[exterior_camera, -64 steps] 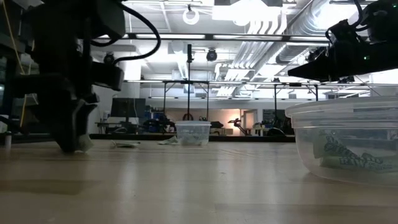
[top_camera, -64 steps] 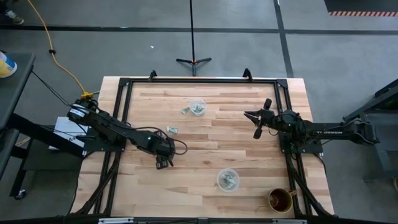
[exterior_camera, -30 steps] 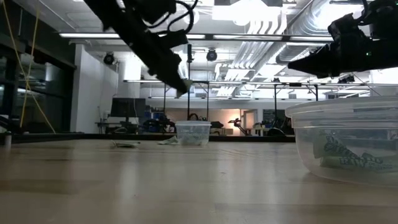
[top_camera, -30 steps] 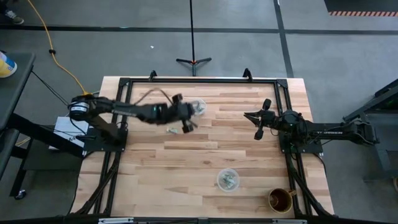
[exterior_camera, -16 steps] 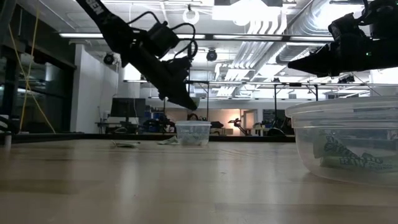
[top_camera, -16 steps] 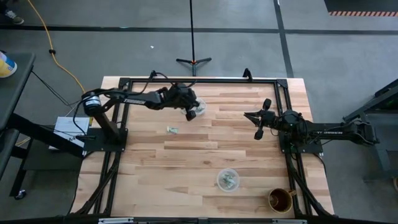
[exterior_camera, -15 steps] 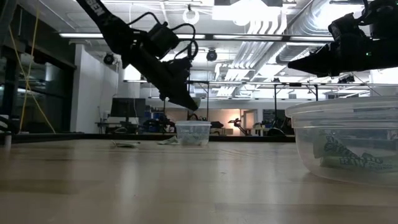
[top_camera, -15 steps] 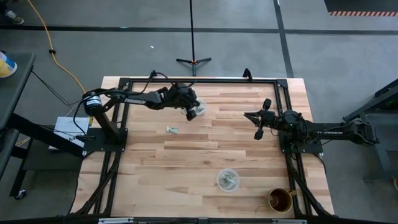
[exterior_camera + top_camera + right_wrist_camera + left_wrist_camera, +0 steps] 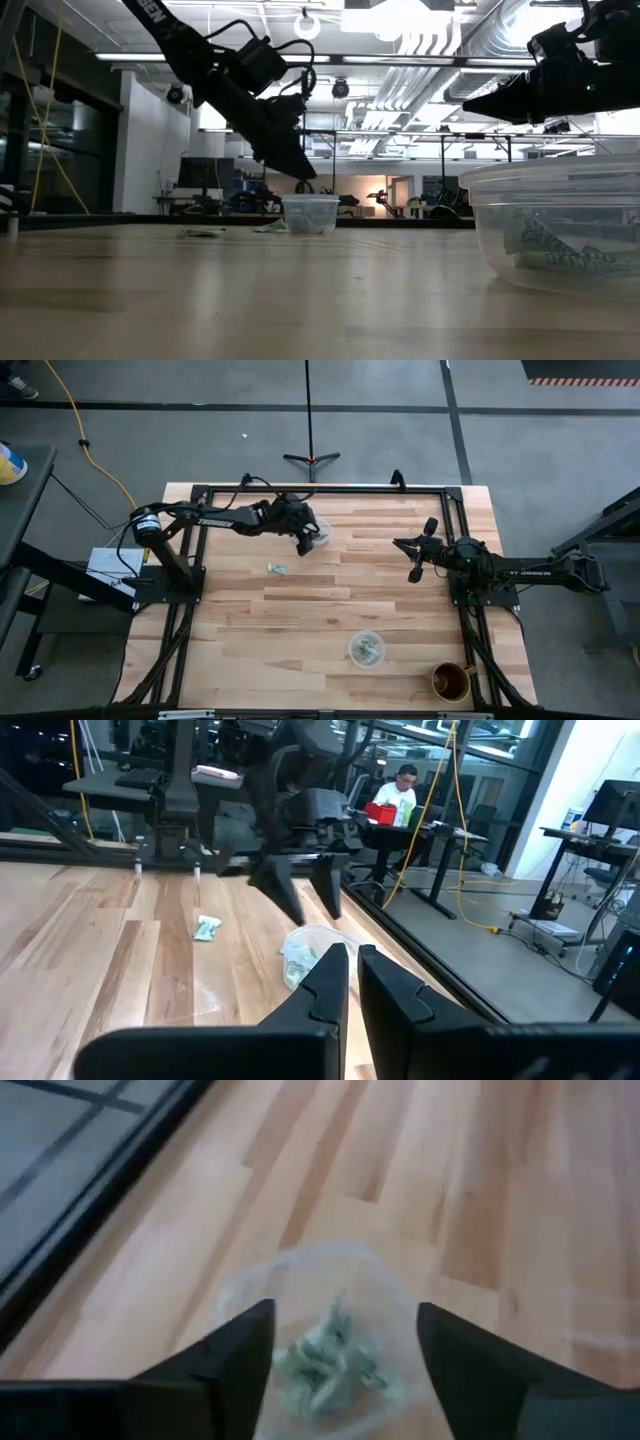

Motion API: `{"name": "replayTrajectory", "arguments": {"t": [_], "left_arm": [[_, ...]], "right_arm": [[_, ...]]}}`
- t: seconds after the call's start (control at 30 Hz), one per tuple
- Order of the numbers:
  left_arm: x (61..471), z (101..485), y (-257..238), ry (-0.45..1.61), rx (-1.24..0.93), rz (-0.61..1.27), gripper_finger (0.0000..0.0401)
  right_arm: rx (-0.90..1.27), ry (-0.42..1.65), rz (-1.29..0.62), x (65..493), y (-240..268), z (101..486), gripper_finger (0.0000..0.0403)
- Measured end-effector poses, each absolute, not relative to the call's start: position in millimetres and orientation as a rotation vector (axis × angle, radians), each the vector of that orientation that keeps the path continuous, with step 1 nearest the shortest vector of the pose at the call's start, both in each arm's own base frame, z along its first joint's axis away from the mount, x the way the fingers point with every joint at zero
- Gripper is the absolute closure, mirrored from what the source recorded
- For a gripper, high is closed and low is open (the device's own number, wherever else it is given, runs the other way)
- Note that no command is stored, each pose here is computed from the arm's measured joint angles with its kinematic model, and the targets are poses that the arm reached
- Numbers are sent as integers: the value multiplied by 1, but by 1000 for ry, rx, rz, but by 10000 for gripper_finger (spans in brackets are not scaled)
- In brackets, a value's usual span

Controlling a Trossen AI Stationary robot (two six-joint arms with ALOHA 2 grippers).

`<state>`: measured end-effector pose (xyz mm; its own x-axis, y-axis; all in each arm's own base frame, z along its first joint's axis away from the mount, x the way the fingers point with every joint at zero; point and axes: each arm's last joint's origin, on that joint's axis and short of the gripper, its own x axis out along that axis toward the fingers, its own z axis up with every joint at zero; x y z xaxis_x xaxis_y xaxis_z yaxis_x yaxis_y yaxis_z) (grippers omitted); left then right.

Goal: Pick and place Stevia / Truvia into bins
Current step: Put the bottom stevia packet into the top transparent container

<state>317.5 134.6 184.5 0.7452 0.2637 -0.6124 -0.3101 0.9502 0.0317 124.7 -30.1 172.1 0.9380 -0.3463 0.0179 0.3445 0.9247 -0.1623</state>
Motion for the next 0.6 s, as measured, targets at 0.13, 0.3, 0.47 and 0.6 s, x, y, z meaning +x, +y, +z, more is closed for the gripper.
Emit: {"name": "replayTrajectory", "arguments": {"t": [0.13, 0.3, 0.47, 0.6], "left_arm": [[305, 187, 123, 786, -108, 264, 90], [282, 180, 97, 1083, -183, 199, 81], [273, 169, 75, 1263, -177, 156, 95], [272, 163, 65, 1286, -136, 143, 111]], "right_arm": [[-164, 11, -354, 125, -30, 172, 386], [-171, 13, -362, 125, -30, 172, 383], [-193, 20, -388, 124, -31, 172, 386], [-198, 24, -409, 124, -32, 172, 389]]}}
